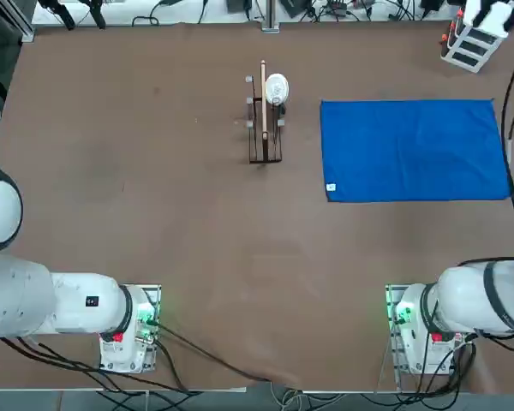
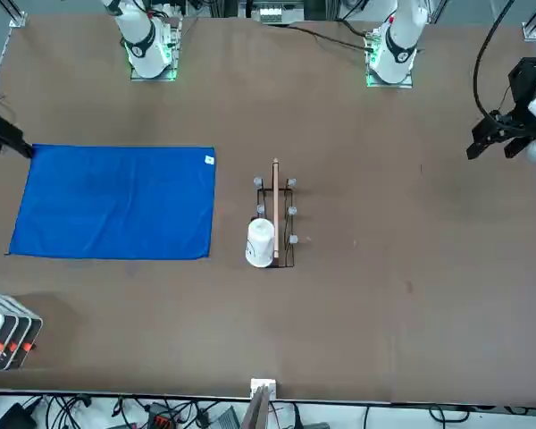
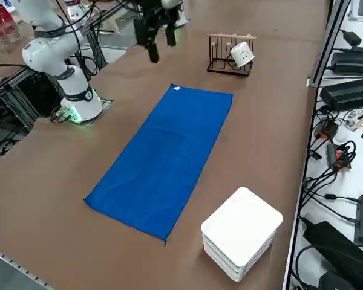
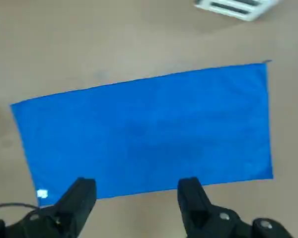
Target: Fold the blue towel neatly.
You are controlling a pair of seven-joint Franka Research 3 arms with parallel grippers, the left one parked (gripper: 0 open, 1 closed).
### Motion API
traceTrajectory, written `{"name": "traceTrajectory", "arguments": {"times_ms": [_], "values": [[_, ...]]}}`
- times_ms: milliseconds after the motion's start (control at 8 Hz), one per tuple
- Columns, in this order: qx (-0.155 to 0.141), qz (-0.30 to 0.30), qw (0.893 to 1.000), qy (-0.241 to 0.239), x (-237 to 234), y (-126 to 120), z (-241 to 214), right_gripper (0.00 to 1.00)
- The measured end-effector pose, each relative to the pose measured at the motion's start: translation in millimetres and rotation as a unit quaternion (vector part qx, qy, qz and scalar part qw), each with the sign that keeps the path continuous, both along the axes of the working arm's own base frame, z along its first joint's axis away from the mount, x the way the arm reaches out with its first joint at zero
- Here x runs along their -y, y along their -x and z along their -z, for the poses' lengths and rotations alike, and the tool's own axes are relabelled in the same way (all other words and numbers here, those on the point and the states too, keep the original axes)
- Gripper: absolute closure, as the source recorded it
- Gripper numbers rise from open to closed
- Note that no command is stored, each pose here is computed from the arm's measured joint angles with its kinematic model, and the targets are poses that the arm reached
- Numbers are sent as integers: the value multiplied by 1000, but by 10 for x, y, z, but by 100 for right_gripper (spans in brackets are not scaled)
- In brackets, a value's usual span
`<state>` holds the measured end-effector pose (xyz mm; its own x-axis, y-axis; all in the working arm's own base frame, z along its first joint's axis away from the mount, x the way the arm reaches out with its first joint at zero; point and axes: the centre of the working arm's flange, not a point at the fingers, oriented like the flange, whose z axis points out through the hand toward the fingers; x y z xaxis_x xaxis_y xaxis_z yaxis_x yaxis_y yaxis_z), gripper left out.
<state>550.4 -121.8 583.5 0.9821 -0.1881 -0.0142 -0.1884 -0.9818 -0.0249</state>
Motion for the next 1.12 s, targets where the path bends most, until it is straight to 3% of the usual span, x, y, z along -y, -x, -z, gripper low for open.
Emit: {"name": "traceTrajectory", "arguments": {"times_ms": [375, 625, 1125], "values": [[-4, 81, 997, 15, 1016, 239, 795, 0], [-8, 136, 991, 14, 1675, 679, 1499, 0], [-10, 171, 985, 16, 2580, 1607, 2743, 0]]}}
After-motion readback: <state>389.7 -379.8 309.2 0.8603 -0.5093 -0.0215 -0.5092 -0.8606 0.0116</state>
